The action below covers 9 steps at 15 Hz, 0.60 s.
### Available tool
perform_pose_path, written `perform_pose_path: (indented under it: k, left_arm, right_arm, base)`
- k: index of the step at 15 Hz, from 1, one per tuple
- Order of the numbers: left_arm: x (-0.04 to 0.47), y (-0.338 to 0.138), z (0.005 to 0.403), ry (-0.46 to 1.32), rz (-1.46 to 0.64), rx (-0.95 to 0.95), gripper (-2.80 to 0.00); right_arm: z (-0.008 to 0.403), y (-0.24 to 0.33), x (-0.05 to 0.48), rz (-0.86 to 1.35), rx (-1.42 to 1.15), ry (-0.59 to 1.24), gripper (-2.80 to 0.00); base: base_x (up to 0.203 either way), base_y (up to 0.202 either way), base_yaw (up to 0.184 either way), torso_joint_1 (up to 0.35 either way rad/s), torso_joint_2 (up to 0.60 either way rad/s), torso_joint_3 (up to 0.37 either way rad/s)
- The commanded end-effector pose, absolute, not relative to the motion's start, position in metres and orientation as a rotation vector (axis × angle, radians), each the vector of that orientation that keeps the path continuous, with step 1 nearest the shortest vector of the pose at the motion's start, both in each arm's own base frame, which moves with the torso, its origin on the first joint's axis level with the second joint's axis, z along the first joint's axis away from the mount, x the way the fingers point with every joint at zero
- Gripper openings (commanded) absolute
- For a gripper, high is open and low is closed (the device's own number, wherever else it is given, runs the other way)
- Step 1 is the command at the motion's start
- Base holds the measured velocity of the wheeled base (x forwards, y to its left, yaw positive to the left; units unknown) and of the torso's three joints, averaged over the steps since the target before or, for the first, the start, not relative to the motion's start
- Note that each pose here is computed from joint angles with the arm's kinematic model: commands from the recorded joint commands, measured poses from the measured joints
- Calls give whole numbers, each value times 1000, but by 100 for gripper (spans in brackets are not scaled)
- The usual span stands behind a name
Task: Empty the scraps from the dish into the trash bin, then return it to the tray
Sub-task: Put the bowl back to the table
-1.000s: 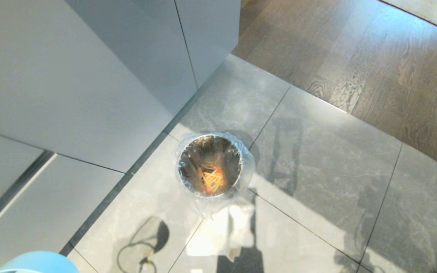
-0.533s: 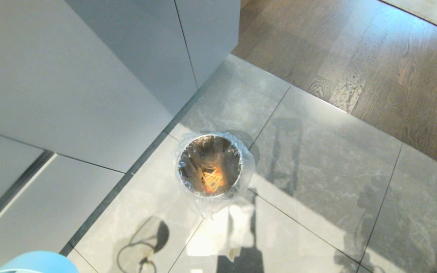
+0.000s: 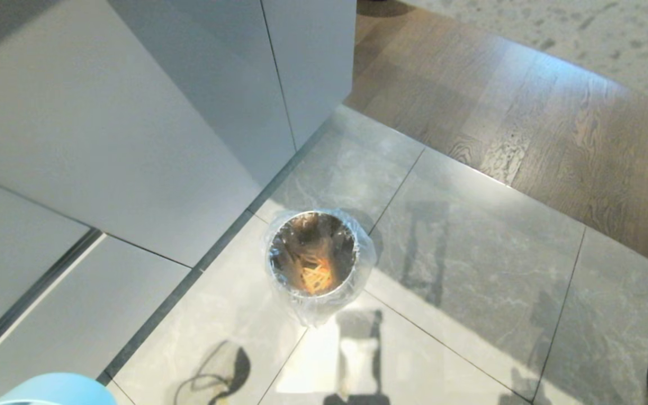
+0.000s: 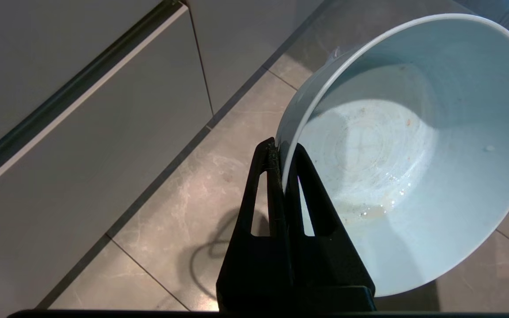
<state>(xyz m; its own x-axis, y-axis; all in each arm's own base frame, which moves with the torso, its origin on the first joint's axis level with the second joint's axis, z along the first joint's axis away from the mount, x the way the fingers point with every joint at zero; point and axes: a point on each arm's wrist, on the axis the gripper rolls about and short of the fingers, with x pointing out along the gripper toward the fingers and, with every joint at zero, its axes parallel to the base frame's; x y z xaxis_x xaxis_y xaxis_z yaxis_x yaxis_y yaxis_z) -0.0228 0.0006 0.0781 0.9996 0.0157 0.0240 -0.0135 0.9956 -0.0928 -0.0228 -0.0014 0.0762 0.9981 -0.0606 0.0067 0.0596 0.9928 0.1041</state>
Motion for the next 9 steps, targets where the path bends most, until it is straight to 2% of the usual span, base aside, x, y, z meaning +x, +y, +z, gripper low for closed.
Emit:
perform_pose_path:
  k: [1,9]
  left_arm:
    - [-23,1,78,-25,14,-94,-280]
    - [-23,1,78,-25,15,-94,-280]
  right_arm:
    - [76,-1,-23,-61,105,-11,-280]
    - [76,-1,-23,-61,105,-11,-280]
  base:
    - [0,0,0,3,-2,198]
    - [0,0,0,3,4,203]
